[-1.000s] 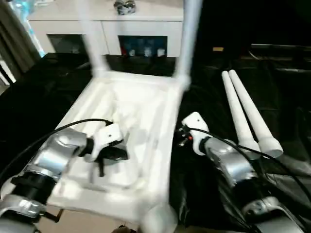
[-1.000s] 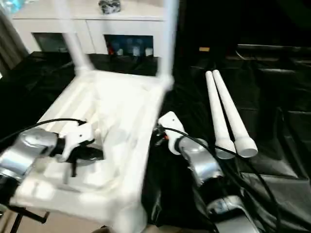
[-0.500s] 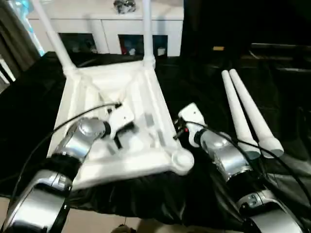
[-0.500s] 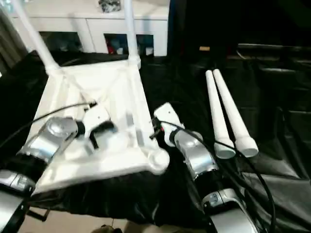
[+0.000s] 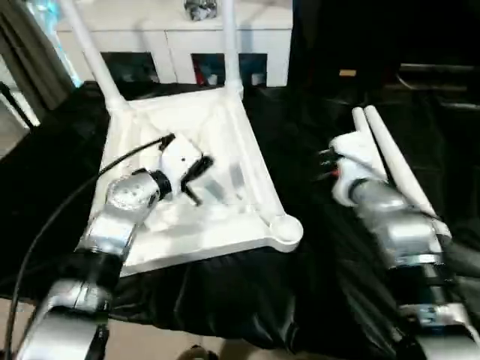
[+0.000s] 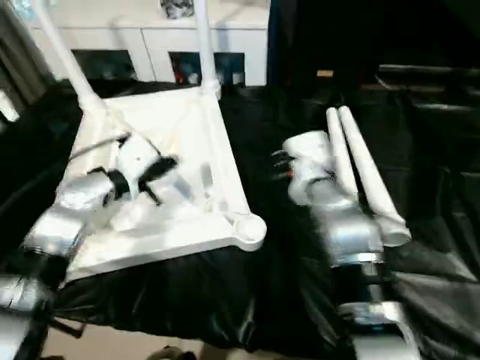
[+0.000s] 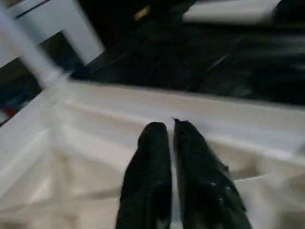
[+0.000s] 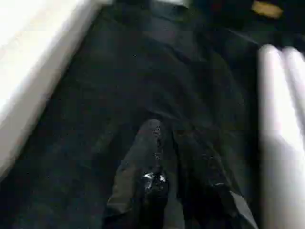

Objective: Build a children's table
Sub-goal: Pick table leg

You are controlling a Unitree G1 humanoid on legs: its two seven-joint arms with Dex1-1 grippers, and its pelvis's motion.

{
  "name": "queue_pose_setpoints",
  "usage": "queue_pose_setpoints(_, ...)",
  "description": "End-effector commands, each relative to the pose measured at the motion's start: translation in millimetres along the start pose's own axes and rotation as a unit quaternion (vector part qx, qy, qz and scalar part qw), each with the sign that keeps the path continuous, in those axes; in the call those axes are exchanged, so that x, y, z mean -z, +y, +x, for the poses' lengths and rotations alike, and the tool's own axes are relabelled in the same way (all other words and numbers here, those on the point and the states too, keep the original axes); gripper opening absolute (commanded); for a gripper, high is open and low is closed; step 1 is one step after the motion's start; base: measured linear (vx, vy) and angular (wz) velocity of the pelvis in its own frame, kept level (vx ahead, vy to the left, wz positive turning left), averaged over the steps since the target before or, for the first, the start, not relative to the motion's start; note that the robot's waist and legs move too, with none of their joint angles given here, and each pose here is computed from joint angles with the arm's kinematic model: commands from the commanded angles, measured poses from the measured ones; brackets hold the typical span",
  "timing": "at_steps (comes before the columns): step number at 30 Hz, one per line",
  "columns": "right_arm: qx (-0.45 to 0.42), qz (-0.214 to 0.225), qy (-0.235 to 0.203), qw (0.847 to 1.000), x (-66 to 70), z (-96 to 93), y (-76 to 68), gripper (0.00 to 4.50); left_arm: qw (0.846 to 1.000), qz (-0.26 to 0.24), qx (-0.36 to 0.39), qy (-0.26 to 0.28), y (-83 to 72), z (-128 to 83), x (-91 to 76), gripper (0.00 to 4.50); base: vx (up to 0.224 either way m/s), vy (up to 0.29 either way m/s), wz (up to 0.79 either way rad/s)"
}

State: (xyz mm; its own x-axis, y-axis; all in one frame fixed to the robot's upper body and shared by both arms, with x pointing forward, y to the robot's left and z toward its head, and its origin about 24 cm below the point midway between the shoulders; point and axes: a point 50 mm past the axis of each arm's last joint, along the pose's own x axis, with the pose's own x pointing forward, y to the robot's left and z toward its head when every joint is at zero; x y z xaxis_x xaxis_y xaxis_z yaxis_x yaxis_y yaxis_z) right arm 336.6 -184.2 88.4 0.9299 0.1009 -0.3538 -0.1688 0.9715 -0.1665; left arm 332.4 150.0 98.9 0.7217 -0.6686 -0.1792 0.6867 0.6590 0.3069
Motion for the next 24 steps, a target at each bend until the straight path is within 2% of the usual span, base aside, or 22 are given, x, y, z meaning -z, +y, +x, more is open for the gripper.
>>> queue_pose_setpoints(1, 0.018, 0.010, 0.007, 1.000, -2.7, -4.2, -6.6, 0.87, 0.999, -0.022, 0.040, -0.024, -17.7, -1.0, -10.7, 0.68, 0.000, 0.000, 0.00)
queue_pose_setpoints(2, 0.025, 0.014, 0.007, 1.000, -4.8, -5.0, -9.8, 0.87, 0.998, -0.029, 0.052, -0.034, -25.0, -1.1, -14.1, 0.68, 0.000, 0.000, 0.00)
queue_pose_setpoints(6, 0.041, 0.016, 0.016, 0.999, -6.0, -2.3, -17.1, 1.25, 0.996, -0.049, 0.062, -0.039, -34.8, 0.9, -14.5, 1.10, 0.000, 0.000, 0.00)
queue_pose_setpoints(9, 0.067, 0.022, 0.044, 0.997, -4.8, -0.1, -26.9, 1.39, 0.996, -0.049, 0.066, -0.033, -42.9, 0.6, -16.6, 1.24, 0.000, 0.000, 0.00)
queue_pose_setpoints(15, 0.085, 0.025, 0.059, 0.994, -6.8, 0.2, -36.5, 1.94, 0.994, -0.054, 0.092, -0.023, -52.1, -3.2, -21.5, 1.77, 0.000, 0.000, 0.00)
queue_pose_setpoints(18, 0.089, 0.028, 0.075, 0.993, -4.4, 1.4, -43.1, 2.17, 0.993, -0.054, 0.107, -0.013, -56.6, -4.4, -21.2, 2.04, 0.000, 0.000, 0.00)
queue_pose_setpoints(24, 0.084, 0.030, 0.108, 0.990, 1.6, 2.2, -47.0, 2.71, 0.991, -0.040, 0.131, 0.016, -60.2, -11.0, -18.7, 2.57, 0.000, 0.000, 0.00)
